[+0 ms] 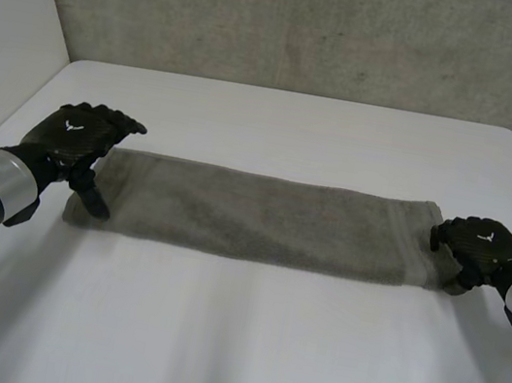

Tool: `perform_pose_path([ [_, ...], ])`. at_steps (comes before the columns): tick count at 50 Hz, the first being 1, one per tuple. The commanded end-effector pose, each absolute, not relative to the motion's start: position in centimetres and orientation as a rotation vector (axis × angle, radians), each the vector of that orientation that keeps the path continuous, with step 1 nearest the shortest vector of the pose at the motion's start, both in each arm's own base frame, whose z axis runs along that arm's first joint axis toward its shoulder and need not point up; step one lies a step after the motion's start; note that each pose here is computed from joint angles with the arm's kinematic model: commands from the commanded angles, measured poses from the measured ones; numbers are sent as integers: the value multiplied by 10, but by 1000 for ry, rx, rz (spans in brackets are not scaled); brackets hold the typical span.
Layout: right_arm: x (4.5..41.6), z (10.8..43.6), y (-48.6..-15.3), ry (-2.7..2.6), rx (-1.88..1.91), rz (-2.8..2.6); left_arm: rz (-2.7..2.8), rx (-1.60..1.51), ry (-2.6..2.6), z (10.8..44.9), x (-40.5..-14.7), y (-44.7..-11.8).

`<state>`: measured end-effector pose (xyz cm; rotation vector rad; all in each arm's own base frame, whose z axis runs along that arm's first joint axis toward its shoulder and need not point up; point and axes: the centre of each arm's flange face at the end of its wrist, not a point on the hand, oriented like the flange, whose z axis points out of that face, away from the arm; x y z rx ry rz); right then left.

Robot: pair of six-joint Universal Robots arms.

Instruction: Fold the towel.

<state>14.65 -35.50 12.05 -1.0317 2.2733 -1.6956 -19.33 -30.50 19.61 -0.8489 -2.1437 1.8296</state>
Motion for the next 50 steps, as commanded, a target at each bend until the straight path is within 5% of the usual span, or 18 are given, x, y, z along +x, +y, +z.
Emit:
perform_pose_path([
  [1, 145, 111, -361, 2291, -1030, -1683, 1817, -811, -2142, 196, -193, -305],
  [6, 132, 123, -371, 2332, -986, -1759, 1815, -806, -2142, 196, -193, -305],
  [13, 76, 179, -394, 2455, -854, -2136, 1818, -803, -2143, 197, -193, -306],
  [20, 67, 210, -407, 2467, -824, -2295, 1821, -802, -2143, 197, -192, -307],
  [28, 227, 252, -361, 1929, -1151, -2322, 1824, -800, -2139, 198, -193, -307],
  [32, 280, 246, -336, 1774, -1247, -2253, 1827, -796, -2138, 198, -192, -308],
  [37, 383, 213, -266, 1492, -1444, -2076, 1836, -794, -2135, 199, -192, -309],
  [42, 422, 174, -238, 1418, -1599, -2003, 1849, -790, -2123, 199, -192, -310],
  [50, 427, 142, -237, 1534, -1774, -1907, 1845, -748, -2114, 200, -193, -311],
])
